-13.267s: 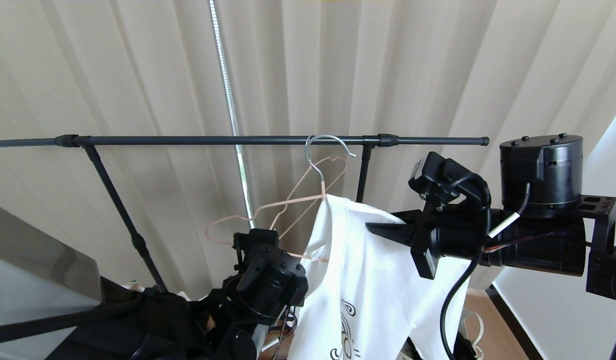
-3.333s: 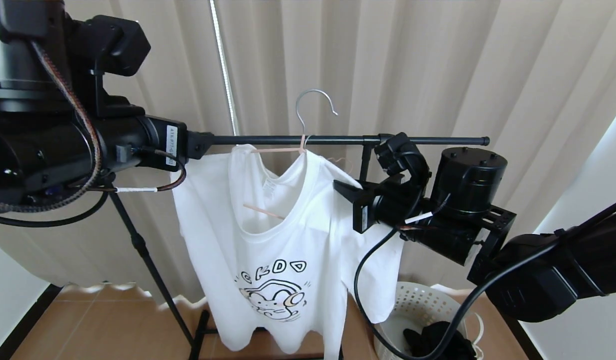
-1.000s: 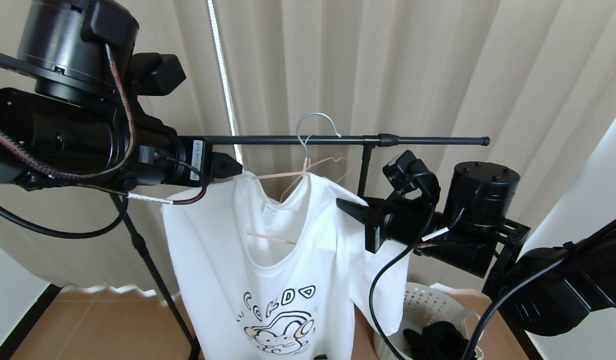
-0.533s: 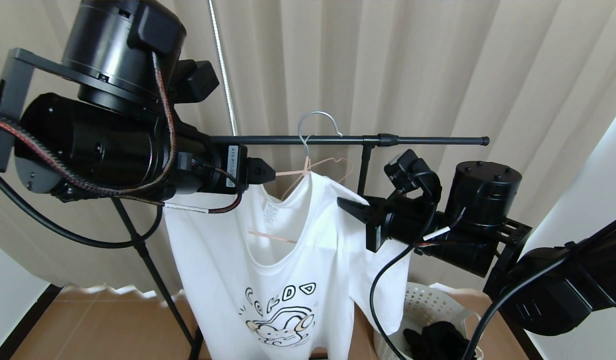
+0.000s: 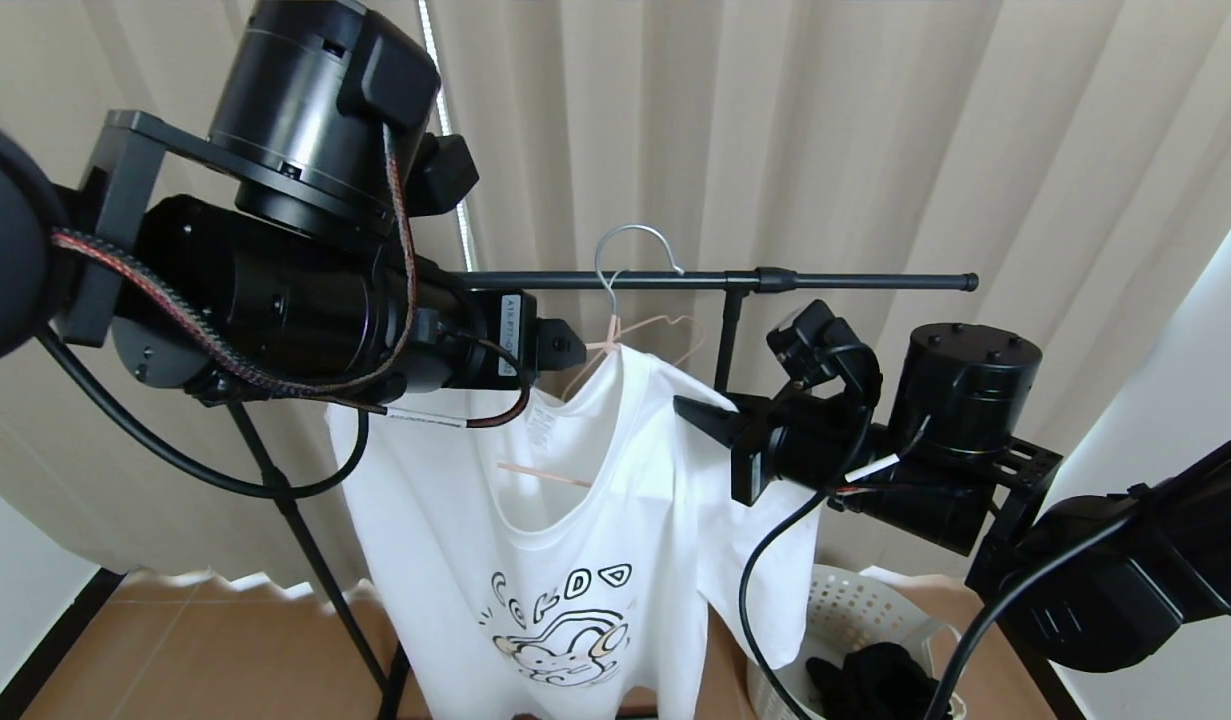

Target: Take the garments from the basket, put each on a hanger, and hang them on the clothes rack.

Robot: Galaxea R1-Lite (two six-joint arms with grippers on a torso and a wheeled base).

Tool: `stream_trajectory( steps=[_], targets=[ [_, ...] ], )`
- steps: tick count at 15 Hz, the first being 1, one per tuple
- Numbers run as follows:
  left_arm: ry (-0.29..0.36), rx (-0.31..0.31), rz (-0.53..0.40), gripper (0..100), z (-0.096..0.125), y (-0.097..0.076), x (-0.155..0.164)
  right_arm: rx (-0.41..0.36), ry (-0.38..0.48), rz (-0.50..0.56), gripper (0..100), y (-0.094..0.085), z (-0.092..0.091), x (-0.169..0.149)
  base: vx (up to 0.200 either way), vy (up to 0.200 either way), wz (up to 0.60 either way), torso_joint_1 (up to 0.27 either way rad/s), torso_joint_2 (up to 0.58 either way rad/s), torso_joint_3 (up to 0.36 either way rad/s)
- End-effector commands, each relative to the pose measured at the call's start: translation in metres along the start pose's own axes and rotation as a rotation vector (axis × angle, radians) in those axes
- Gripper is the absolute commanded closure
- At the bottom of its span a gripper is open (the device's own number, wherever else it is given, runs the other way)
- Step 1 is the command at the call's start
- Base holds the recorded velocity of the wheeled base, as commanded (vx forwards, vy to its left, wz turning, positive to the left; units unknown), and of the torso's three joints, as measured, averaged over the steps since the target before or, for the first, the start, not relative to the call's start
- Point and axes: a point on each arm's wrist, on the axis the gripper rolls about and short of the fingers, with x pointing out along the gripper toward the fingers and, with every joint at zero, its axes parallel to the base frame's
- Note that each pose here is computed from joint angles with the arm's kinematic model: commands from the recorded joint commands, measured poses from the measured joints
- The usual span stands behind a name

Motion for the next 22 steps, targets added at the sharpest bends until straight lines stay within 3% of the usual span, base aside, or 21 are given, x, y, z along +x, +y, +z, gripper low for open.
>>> stream_trajectory(
  steps=[1,17,19,21,22],
  targets=[
    [-0.003,0.003,-0.011,0,0.002,-0.005,0.002,-0.001,0.0,0.001,100,0.0,0.0,0.001,0.0,0.0,0.0,0.0,0.0,0.0],
    [-0.029,0.006,-0.121,0,0.003,-0.038,-0.014,-0.001,0.0,0.001,100,0.0,-0.001,0.002,0.0,0.0,0.0,0.0,0.0,0.0],
    [-0.04,0.004,-0.115,0,0.005,-0.033,-0.019,0.0,0.002,0.001,100,0.0,-0.001,0.002,0.0,0.0,0.0,0.0,0.0,0.0],
    [-0.069,0.013,-0.069,0,0.019,-0.009,-0.041,0.0,0.003,0.001,100,-0.001,-0.002,0.002,0.0,0.0,0.0,0.0,0.0,0.0],
    [-0.081,0.071,-0.029,0,0.027,0.014,-0.06,0.002,0.003,-0.001,100,-0.003,-0.002,0.002,0.0,0.0,0.0,0.0,0.0,0.0]
  ],
)
